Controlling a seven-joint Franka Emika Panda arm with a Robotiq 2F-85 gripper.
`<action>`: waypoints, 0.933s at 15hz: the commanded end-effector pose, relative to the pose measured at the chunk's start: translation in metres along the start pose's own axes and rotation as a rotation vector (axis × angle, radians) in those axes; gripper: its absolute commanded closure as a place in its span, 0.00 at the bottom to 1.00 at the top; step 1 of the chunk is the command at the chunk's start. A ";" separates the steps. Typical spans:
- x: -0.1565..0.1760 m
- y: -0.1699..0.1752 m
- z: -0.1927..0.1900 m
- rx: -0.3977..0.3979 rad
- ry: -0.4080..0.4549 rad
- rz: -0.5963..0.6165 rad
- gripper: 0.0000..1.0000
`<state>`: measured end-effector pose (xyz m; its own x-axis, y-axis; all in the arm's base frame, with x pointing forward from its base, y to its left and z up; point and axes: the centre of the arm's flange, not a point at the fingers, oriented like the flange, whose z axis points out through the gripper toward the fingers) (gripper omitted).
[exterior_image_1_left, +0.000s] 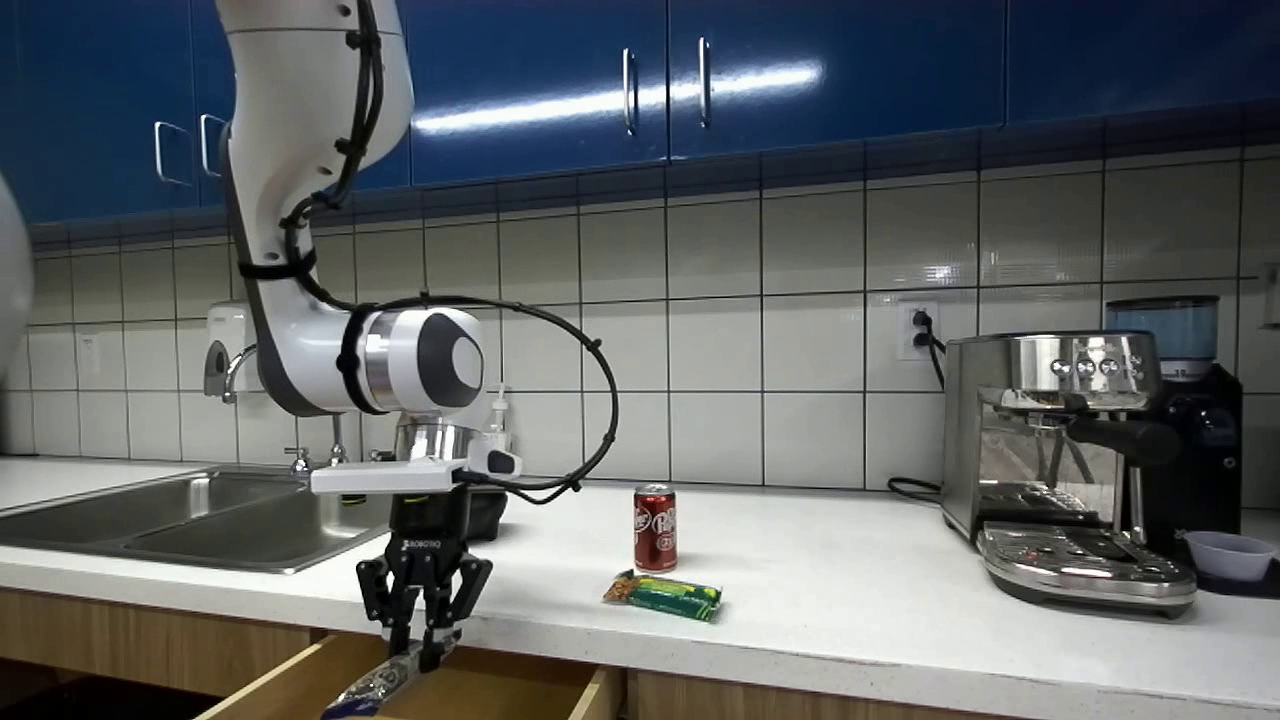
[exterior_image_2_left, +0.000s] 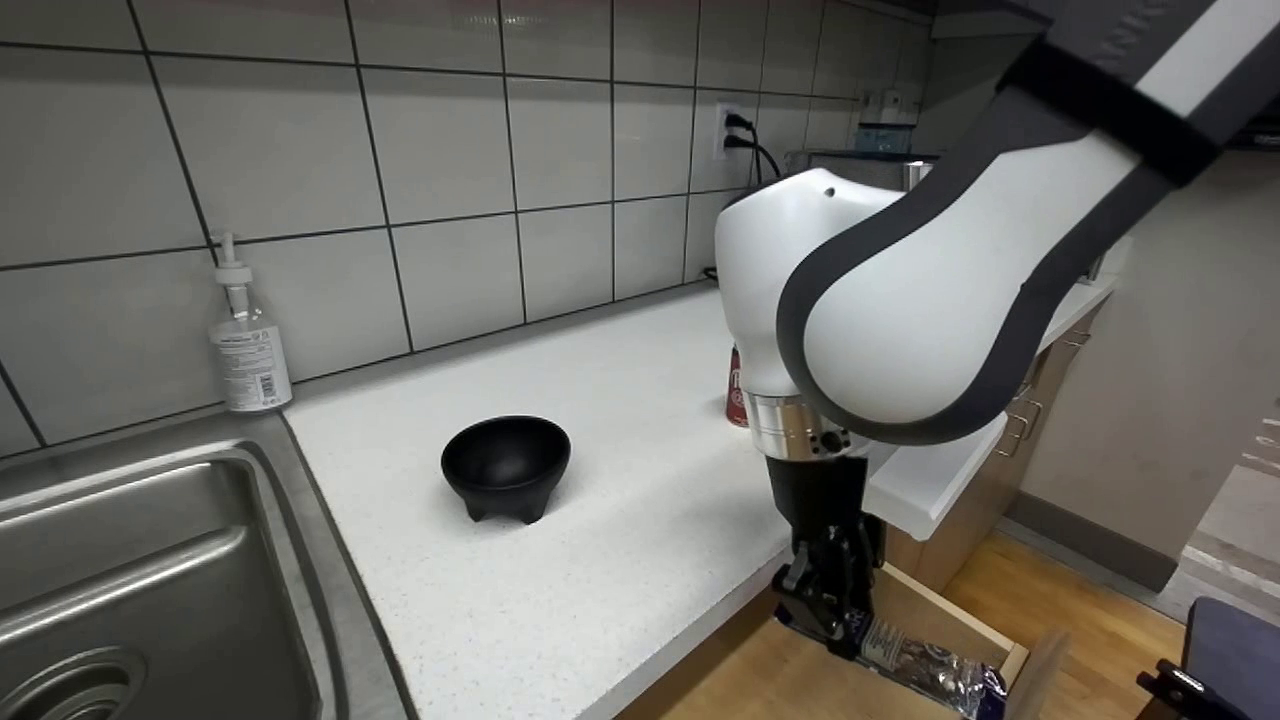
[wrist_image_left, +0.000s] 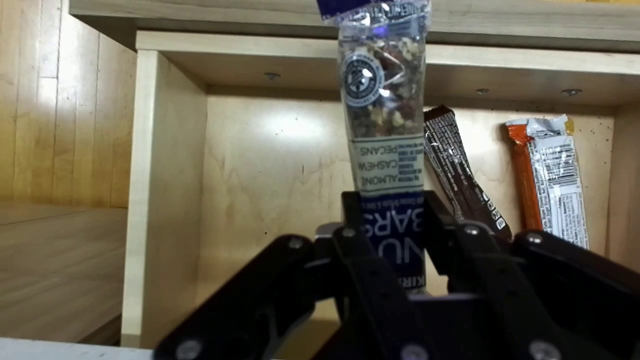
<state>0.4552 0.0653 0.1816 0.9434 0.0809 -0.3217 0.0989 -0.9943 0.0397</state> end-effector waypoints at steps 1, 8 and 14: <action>0.003 -0.001 0.001 0.009 0.018 0.059 0.92; 0.007 0.004 0.001 0.013 0.025 0.097 0.34; 0.003 0.008 -0.011 0.021 0.043 0.087 0.00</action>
<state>0.4593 0.0590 0.1781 0.9531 0.0117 -0.3023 0.0299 -0.9980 0.0555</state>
